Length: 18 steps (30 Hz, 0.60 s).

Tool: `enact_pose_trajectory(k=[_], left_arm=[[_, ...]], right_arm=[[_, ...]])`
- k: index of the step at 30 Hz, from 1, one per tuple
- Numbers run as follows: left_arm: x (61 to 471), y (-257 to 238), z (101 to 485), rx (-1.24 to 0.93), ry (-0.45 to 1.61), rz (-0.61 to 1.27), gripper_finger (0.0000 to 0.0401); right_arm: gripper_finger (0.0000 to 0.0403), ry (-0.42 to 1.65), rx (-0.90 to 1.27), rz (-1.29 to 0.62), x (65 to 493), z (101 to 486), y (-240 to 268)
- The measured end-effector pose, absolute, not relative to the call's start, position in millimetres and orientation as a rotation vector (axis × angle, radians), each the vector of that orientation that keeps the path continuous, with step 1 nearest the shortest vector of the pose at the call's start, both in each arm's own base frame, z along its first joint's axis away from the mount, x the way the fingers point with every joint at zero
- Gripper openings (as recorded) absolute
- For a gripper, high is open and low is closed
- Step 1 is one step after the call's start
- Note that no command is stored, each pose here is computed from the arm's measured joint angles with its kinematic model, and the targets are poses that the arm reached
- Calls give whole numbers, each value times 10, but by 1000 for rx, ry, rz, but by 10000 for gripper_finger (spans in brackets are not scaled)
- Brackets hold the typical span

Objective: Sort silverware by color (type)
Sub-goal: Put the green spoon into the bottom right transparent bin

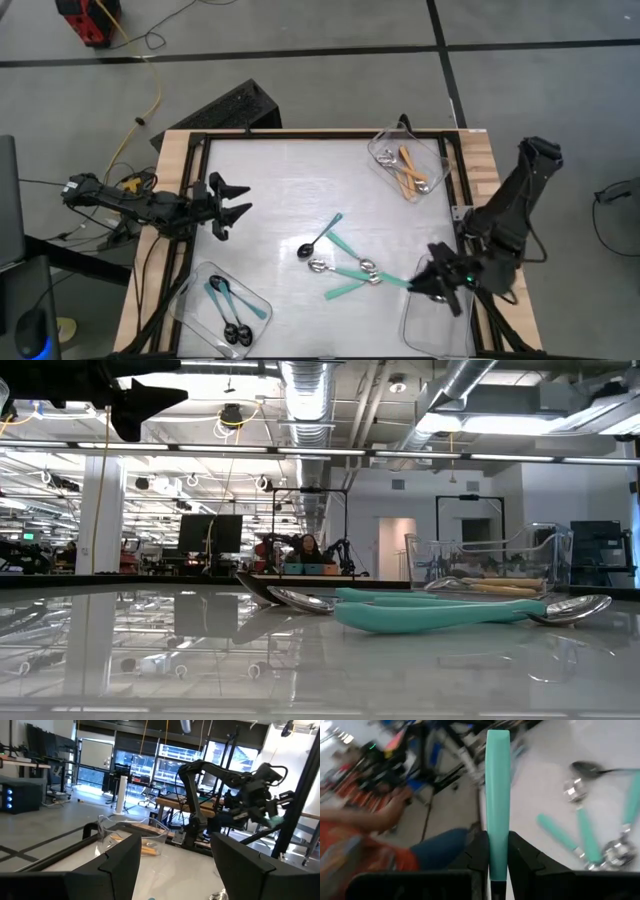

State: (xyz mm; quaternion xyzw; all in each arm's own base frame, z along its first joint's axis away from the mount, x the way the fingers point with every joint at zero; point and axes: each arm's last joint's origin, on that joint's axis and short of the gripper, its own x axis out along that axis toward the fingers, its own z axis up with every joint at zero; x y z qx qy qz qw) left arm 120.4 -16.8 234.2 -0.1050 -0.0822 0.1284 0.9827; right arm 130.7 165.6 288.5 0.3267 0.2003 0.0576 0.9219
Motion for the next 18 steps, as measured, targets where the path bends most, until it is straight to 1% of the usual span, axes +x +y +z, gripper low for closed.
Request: enact_pose_trajectory(k=[4, 6, 8, 12, 18], left_arm=[[1204, -167, 2336, -220, -161, 262, 226], [1206, -167, 2325, -227, -152, 264, 226], [1207, -167, 2317, -232, -145, 265, 226], [1206, -167, 2317, -249, -147, 263, 226], [1207, -167, 2316, -254, -148, 263, 226]], right_arm=[[71, 455, 661, 212, 1123, 2876, 1784], [71, 494, 689, 225, 1042, 2833, 1852], [71, 521, 745, 186, 980, 2771, 1901], [71, 558, 945, 67, 909, 2661, 1951], [71, 564, 1114, -70, 907, 2553, 1953]])
